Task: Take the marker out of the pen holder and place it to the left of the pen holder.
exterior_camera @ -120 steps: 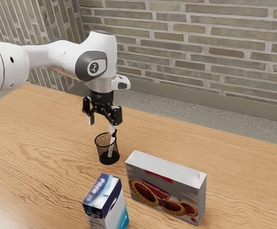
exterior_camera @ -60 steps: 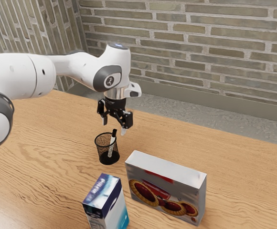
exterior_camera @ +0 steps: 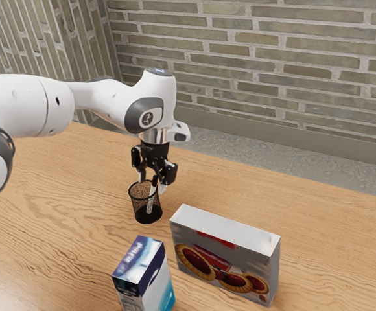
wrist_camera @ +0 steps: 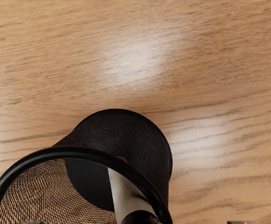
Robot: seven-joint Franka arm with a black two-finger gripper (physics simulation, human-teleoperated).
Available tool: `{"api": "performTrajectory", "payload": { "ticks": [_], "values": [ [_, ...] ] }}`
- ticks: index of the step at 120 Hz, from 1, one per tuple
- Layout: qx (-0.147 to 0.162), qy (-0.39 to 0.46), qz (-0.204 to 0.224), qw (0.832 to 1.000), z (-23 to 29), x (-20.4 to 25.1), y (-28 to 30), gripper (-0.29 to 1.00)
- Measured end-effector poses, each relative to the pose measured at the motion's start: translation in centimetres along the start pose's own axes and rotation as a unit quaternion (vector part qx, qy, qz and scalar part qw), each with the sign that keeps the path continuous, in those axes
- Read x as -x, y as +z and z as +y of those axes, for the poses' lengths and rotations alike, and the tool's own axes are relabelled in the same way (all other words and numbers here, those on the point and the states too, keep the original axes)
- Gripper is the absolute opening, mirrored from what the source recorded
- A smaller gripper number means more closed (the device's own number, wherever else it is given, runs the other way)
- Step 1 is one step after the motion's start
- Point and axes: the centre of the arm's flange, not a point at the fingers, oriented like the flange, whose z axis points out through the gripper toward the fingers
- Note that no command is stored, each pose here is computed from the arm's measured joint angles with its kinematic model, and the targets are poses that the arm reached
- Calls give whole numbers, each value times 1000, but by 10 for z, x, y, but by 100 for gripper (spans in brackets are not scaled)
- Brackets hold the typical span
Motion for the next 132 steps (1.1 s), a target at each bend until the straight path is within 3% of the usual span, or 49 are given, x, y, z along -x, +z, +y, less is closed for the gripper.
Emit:
{"api": "performTrajectory", "payload": {
  "ticks": [28,63,92,118,132],
  "values": [
    [1,-3,3,1000,-1,-8,0,33],
    [1,-4,8,1000,1,-11,-2,0],
    [-7,-10,27,1000,-4,-4,-31,-6],
    [-13,-32,79,996,-24,40,-133,-7],
    [-8,-65,34,997,-54,59,-136,-7]
  ]
}}
